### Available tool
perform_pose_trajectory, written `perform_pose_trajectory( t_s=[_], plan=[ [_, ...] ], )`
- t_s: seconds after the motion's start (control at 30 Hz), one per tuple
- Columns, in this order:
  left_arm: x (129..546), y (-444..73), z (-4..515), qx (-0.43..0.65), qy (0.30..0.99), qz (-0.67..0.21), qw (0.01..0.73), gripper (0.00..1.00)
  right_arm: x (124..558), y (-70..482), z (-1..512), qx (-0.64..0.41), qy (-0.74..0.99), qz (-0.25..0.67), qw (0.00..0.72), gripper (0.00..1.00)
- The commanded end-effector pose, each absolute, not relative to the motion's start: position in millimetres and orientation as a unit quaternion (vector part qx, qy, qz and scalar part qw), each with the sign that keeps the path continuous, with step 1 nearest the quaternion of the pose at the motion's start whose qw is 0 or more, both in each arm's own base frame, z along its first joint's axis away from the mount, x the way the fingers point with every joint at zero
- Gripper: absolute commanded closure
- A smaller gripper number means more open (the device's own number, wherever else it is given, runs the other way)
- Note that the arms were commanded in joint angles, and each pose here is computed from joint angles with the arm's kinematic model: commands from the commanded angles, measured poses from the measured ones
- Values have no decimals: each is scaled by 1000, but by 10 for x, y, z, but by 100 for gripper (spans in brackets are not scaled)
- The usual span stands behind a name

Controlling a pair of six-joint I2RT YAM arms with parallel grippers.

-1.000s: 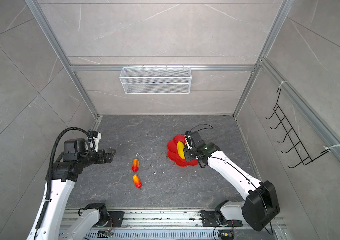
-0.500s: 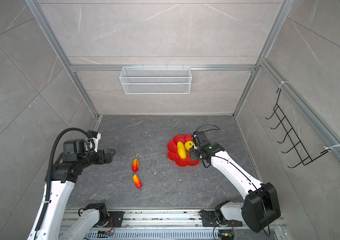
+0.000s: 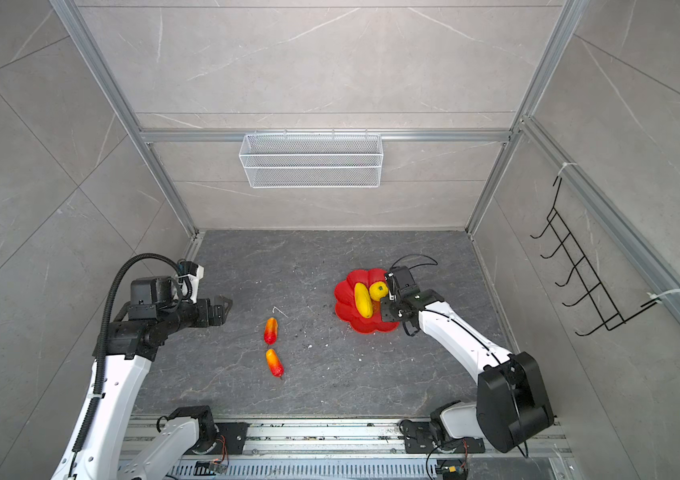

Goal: Place and organize the fake fruits in the fruit bowl
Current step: 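Carry the avocado into the bowl next to the yellow fruits and release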

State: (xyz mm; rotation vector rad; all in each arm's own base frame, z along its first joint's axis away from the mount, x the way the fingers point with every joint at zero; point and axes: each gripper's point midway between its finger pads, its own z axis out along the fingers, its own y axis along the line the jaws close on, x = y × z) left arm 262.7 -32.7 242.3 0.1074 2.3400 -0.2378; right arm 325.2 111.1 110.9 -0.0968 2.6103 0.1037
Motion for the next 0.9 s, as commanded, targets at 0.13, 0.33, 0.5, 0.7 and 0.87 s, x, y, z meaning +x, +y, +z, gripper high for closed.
perform_pose_trajectory(
  t_s=[0.13, 0.33, 0.5, 0.7, 0.87],
  plan=[
    [2693, -311, 2457, 40, 915, -92, 390, 0, 3447, 1234, 932, -7, 962, 82, 262, 70],
    [2696, -317, 2454, 41, 915, -93, 390, 0, 3468, 1211, 798, 20, 962, 101, 252, 70],
    [2694, -319, 2455, 41, 915, -94, 390, 0, 3462, 1145, 764, 40, 962, 107, 249, 68],
    [2686, -330, 2454, 41, 915, -97, 391, 0, 3480, 1091, 721, 45, 962, 99, 252, 65],
    [2692, -323, 2458, 42, 914, -94, 392, 0, 3517, 1047, 663, 49, 964, 96, 243, 65]
  ],
)
